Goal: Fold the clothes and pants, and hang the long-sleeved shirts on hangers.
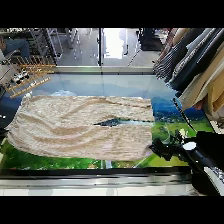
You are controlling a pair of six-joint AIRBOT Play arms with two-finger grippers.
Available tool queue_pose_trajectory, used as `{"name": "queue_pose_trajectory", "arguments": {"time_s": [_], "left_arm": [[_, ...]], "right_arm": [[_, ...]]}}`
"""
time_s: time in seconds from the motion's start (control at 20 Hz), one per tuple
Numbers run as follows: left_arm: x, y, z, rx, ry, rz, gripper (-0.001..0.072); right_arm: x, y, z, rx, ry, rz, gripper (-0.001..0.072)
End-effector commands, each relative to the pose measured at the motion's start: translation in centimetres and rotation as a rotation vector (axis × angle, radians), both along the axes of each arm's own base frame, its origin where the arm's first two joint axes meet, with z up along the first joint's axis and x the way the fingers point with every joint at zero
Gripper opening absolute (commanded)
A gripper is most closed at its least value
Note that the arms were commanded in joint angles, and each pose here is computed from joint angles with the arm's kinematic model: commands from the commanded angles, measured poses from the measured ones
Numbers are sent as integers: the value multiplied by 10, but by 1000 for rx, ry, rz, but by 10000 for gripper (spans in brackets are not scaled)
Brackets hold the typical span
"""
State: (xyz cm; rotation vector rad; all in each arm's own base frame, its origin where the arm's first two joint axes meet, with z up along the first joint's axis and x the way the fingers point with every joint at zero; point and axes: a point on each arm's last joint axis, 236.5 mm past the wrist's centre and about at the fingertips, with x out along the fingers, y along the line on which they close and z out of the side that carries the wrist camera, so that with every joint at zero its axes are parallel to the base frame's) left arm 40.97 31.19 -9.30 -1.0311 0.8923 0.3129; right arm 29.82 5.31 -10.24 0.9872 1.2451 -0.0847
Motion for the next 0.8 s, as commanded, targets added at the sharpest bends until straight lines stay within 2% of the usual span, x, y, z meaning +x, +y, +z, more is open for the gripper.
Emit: {"name": "queue_pose_trajectory", "arguments": {"time_s": [0.0,0.1,0.25,0.45,0.55,0.6,0.65,0.75], "left_arm": [[8,-8,1,-23,-12,3,13],[10,-8,14,-20,-32,-1,13],[17,-12,61,12,-85,-81,11],[25,-21,156,76,-170,-203,11],[17,-22,188,149,-180,-208,11],[3,-19,188,210,-121,-239,11],[-18,-17,178,282,-20,-305,11],[-57,-18,153,346,132,-413,11]], "right_arm": [[4,0,3,7,-11,-11,66],[14,-4,9,-6,-40,-23,18],[65,-23,54,-62,-193,-44,14],[149,-62,219,-231,-584,57,14],[144,-80,276,-340,-652,171,13],[126,-90,272,-384,-589,244,13],[103,-97,248,-402,-480,320,13],[46,-92,181,-342,-256,480,13]]}}
